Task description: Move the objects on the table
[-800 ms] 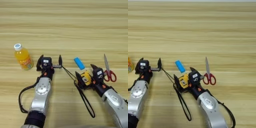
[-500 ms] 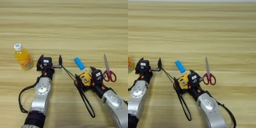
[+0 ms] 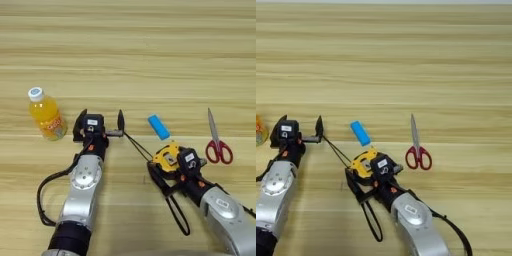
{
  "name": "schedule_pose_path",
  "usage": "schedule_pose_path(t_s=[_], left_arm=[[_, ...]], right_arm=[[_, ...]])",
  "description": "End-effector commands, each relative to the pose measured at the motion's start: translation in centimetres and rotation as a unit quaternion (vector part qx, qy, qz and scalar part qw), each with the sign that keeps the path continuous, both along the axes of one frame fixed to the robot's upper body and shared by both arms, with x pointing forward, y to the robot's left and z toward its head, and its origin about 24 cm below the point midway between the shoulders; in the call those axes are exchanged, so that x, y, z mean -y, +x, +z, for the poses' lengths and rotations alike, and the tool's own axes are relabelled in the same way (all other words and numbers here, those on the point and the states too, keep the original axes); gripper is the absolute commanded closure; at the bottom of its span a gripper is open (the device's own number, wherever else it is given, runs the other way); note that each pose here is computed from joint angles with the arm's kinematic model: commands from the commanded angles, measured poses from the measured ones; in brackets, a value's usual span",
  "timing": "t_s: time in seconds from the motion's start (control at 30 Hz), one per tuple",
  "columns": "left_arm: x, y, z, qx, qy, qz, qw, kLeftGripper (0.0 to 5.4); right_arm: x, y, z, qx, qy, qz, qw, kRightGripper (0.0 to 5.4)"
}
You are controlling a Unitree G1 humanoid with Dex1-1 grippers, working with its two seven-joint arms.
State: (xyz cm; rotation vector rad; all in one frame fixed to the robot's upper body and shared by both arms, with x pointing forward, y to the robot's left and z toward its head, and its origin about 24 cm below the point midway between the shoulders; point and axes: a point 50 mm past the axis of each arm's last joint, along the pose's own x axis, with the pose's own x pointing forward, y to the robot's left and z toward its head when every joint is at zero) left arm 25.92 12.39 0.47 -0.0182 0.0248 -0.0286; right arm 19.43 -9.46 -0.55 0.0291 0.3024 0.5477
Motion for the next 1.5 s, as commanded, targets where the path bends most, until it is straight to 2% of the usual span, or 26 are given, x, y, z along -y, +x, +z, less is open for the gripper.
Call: schedule_pose_path(t_s=[0.03, 0.3, 0.73, 1.2, 1.33, 1.5], left_arm=[[-0.1, 0.1, 0.2, 0.002, 0.003, 0.003, 1.0, 0.01], [-0.1, 0.1, 0.2, 0.003, 0.004, 0.003, 1.0, 0.0], [-0.2, 0.1, 0.3, 0.003, 0.005, 0.006, 1.0, 0.0], [-0.1, 0.2, 0.3, 0.004, 0.004, 0.007, 1.0, 0.0], [-0.1, 0.3, 0.3, 0.003, 0.004, 0.007, 1.0, 0.0], [-0.1, 0.3, 0.3, 0.004, 0.003, 0.007, 1.0, 0.0]], right_arm=[[0.1, 0.1, -0.2, -0.007, -0.006, -0.002, 1.0, 0.0], [0.3, 0.1, -0.4, -0.01, -0.011, -0.005, 1.0, 0.78], [0.3, 0.2, 0.0, -0.002, -0.007, -0.005, 1.0, 0.85], [2.6, 1.8, 4.8, 0.085, 0.011, -0.053, 0.995, 0.86], [3.5, 2.3, 5.5, 0.097, 0.009, -0.072, 0.993, 0.86], [6.6, 3.7, 5.5, 0.098, -0.007, -0.148, 0.984, 0.86]])
